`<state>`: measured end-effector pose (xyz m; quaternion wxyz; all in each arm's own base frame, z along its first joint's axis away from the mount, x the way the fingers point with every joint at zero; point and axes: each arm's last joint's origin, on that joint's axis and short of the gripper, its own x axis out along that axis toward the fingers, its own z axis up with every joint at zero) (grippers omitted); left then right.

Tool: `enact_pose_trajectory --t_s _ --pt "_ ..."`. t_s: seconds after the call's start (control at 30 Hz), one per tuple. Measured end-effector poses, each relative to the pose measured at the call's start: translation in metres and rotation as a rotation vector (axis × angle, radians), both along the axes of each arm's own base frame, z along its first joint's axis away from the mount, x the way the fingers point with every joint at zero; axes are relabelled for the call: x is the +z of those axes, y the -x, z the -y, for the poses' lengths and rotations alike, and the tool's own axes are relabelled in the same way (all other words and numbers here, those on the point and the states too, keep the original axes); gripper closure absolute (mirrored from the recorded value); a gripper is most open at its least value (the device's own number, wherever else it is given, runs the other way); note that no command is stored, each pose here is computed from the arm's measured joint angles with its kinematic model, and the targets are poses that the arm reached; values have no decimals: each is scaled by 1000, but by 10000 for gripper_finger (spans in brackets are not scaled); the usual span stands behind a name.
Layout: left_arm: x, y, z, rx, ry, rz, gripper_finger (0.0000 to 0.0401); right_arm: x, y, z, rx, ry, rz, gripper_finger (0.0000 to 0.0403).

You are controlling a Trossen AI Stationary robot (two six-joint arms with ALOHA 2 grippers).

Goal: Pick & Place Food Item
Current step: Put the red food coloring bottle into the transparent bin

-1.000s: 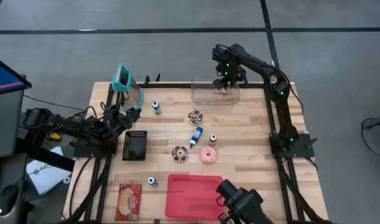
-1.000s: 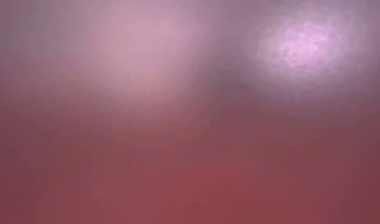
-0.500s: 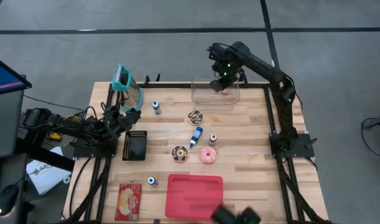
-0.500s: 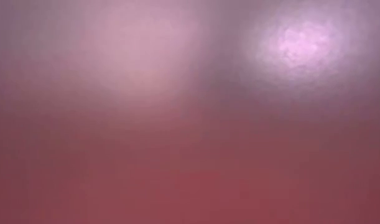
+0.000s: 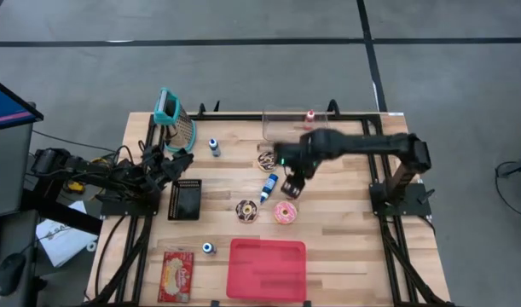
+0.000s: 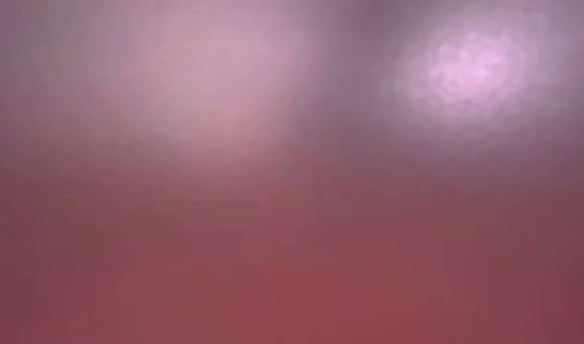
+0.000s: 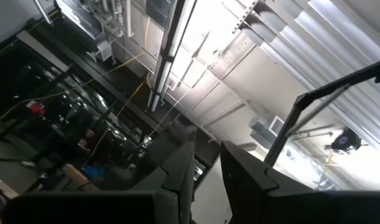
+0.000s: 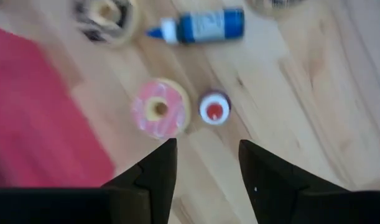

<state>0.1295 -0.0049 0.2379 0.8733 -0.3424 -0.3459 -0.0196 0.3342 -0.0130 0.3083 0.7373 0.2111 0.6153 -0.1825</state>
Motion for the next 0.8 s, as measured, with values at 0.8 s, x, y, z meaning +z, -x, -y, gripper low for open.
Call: enact_pose_trajectory --t_s 0.8 --pt "4 3 1 -93 31 37 325 -63 -23 -4 -303 40 -84 188"
